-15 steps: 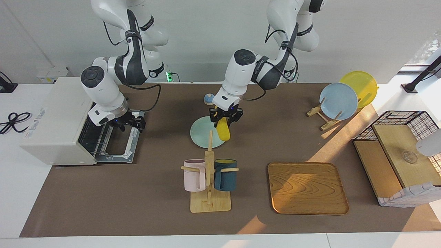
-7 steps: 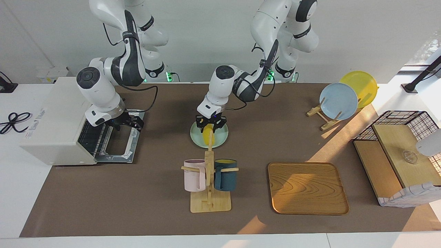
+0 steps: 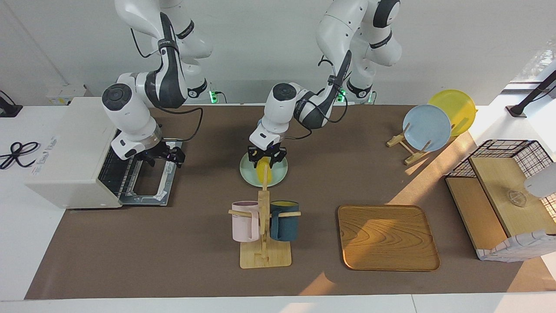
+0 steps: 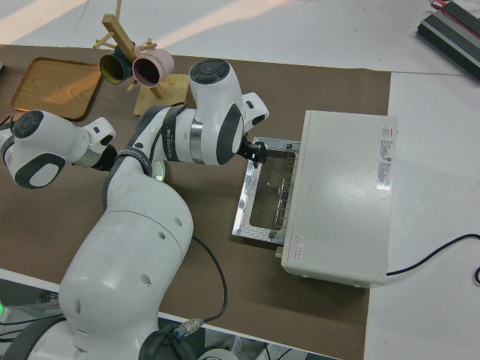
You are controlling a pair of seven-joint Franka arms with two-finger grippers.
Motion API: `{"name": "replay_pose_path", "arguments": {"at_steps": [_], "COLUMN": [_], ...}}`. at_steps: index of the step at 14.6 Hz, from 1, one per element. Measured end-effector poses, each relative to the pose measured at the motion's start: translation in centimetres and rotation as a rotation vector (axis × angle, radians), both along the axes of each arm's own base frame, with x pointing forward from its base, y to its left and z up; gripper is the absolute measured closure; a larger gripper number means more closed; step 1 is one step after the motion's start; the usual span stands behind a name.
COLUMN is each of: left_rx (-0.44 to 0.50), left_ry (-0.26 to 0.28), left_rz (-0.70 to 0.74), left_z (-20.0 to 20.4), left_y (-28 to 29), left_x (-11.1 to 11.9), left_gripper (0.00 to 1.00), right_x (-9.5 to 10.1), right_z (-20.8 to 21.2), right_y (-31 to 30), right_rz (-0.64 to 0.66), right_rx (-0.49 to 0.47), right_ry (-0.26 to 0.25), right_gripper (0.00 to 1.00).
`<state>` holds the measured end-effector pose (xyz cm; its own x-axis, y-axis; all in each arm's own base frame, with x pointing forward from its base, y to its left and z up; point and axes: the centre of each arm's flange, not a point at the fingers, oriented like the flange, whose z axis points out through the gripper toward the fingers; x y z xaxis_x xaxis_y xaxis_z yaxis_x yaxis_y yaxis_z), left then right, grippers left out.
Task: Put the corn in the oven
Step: 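Release the corn on the plate while the right gripper reaches the corn, then grasp the corn on the plate with the right gripper and lift it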
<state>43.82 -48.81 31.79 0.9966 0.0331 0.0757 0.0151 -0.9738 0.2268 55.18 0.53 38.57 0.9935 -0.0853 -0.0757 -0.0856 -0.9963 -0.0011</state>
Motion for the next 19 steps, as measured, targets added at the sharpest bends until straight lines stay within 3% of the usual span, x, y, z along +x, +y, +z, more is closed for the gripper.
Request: {"name": "replay_pose_path", "arguments": {"at_steps": [2,3,5,9,12,15,19], "left_rx": [0.007,0.011,0.029,0.07,0.103,0.154,0.18], "left_ry": [0.002,0.002,0.008,0.029,0.018,0.025,0.062], "left_rz": [0.003,0.005,0.003,-0.017,-0.029,-0.047,-0.074], "left_z": [0.6,1.6,5.5,16.5,20.0,22.1,27.2], "left_y": [0.5,1.2,4.6,17.8,26.8,31.8,35.5], "left_x": [0.4,1.0,3.6,11.7,15.4,15.9,12.7], "left_gripper": [0.03,0.0,0.0,0.0,0.0,0.0,0.0], "right_x": [0.0,0.0,0.0,-0.1,-0.4,-2.4,-5.7], "right_z": [0.0,0.0,0.0,0.0,0.8,1.8,2.4], "right_y": [0.2,0.2,0.2,2.8,9.6,19.6,30.6], "right_rz": [0.004,0.004,0.004,0.041,0.017,0.026,0.02], "right_rx": [0.0,0.0,0.0,0.0,-0.005,0.005,0.022], "right_ry": [0.0,0.0,0.0,-0.001,-0.026,-0.075,-0.093], "right_gripper": [0.0,0.0,0.0,0.0,0.0,0.0,0.0]}}
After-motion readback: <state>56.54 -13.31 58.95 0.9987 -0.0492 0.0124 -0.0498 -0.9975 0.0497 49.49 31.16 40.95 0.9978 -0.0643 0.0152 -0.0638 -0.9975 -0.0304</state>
